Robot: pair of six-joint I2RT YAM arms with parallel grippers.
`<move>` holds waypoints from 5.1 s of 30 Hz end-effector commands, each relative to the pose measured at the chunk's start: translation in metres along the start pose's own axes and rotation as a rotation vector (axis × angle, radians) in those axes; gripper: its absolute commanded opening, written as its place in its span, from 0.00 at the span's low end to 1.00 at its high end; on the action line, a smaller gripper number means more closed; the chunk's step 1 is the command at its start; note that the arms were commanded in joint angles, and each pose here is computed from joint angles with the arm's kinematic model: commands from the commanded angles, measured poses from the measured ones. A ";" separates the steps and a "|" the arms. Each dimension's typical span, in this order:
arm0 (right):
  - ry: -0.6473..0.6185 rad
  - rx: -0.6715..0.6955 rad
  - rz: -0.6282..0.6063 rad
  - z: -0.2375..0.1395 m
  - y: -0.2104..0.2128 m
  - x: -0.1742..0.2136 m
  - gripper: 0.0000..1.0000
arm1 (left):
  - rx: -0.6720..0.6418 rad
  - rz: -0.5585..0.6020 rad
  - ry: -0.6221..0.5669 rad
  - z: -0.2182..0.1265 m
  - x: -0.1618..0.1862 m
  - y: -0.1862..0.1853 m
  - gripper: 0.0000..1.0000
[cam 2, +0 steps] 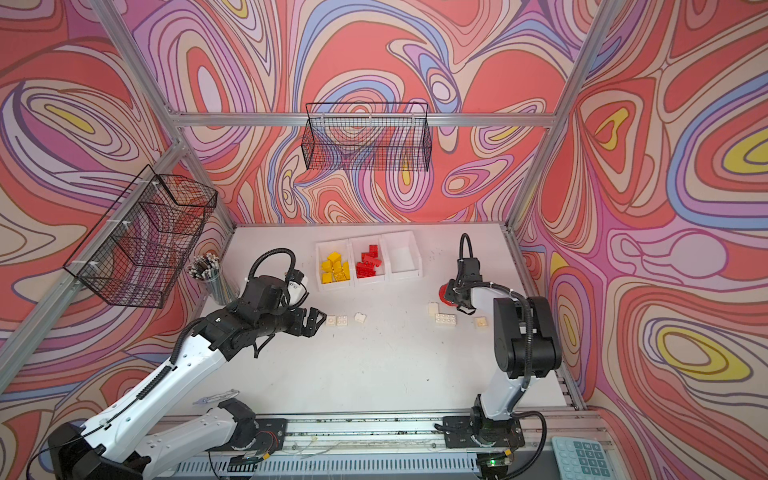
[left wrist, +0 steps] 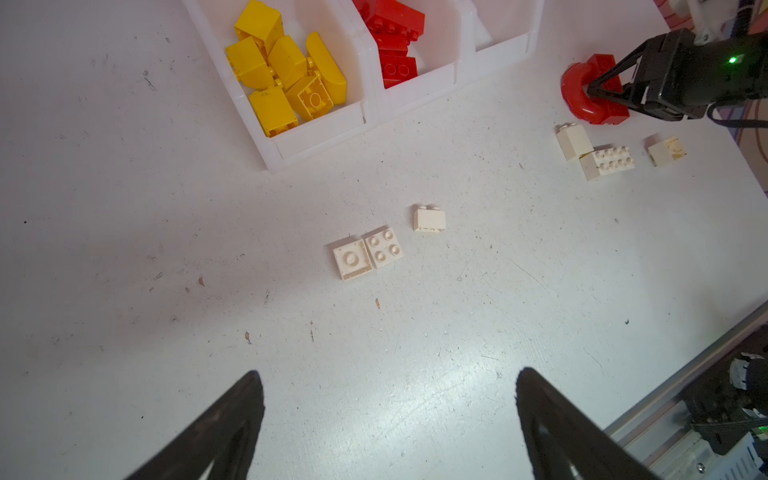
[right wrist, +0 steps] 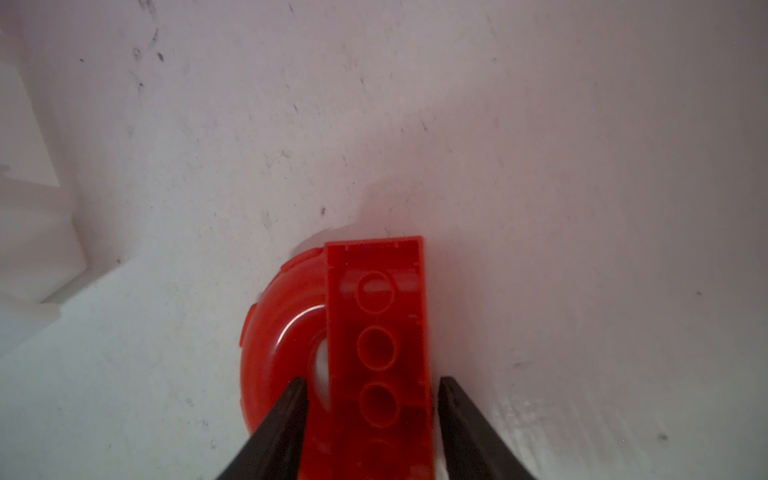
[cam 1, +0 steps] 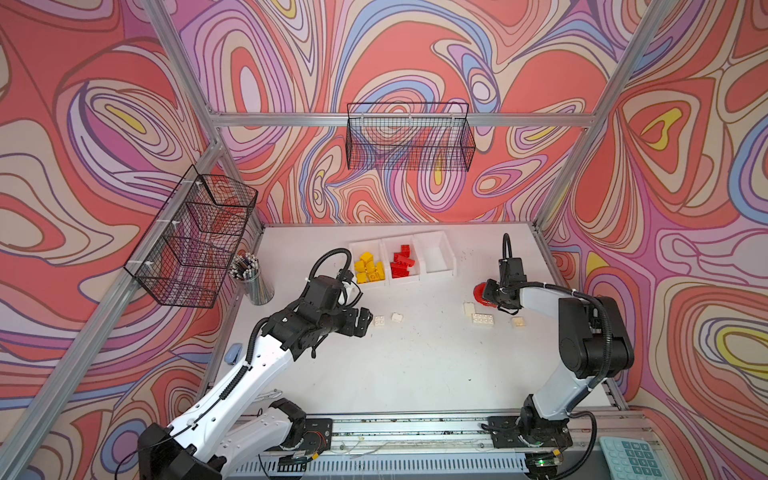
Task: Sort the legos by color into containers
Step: 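Carry the red arch piece with the right gripper over the middle compartment, then release the red arch piece into the middle compartment and raise the right gripper, then grasp the white 2x2 brick with the left gripper while the right gripper moves aside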
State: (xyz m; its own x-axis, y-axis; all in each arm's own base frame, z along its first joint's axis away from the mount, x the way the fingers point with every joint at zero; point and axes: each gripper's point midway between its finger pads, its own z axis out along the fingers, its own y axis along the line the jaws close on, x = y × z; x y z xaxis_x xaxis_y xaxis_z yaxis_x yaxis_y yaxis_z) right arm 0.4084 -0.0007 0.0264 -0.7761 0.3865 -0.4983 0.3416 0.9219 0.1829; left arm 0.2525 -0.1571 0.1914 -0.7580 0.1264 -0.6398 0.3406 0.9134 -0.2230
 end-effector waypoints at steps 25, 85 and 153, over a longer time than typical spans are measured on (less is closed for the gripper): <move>-0.163 -0.269 -0.264 -0.082 0.193 -0.063 0.17 | -0.023 -0.003 -0.005 -0.003 0.000 0.004 0.94; -0.387 -0.535 -0.334 -0.203 0.203 -0.012 0.55 | -0.209 -0.144 0.364 0.118 0.052 0.034 0.65; -0.314 -0.621 -0.295 -0.194 0.193 0.024 0.53 | -0.070 -0.118 0.271 0.158 -0.040 -0.027 0.27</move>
State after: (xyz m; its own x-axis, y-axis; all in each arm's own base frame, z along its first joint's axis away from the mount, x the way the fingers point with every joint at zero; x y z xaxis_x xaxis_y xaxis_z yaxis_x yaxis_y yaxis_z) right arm 0.3592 0.1925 0.2079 -0.5656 0.1652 -0.8079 -0.2870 0.8791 0.3806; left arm 0.3492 -0.2219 0.0615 -0.9438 0.1116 -0.3112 0.1649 0.9747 -0.1507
